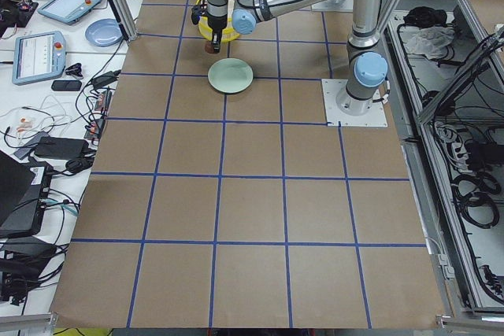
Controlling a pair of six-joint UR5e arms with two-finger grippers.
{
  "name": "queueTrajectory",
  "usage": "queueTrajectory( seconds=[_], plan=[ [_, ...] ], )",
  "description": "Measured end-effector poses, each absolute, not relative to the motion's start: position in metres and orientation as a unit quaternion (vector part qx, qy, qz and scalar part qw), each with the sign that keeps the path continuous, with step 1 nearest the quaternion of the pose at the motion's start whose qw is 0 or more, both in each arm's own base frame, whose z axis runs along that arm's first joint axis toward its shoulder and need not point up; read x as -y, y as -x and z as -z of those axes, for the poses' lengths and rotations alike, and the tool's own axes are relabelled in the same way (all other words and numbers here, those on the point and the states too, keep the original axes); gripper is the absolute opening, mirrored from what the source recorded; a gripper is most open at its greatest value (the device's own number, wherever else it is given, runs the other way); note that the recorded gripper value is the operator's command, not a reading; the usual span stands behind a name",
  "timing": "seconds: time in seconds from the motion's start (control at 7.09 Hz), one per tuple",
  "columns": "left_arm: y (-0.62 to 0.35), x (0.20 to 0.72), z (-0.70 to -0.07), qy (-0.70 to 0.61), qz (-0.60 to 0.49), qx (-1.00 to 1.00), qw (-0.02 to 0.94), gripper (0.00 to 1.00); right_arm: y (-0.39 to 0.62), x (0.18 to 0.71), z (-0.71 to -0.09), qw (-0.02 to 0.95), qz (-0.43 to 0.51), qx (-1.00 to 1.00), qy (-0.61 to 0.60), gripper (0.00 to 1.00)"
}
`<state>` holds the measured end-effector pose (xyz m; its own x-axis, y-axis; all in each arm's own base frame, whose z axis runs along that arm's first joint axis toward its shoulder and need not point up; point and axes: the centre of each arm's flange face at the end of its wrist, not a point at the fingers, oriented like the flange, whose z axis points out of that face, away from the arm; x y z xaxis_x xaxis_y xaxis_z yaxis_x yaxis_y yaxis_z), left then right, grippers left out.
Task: Place buns in different layers of steamer
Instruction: 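Open the right gripper and raise it off the steamer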
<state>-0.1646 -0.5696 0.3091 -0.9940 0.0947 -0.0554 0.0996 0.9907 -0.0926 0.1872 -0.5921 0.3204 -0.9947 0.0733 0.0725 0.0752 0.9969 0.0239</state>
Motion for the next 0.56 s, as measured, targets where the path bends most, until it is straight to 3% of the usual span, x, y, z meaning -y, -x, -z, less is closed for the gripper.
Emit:
queueTrajectory(
  seconds=[0.56],
  plan=[
    [0.172,0.568,-0.314,-0.046,0.053,-0.997,0.012,0.11,-0.172,0.501,-0.498,0.016,-0.079,0.997,0.013,1.00]
  ],
)
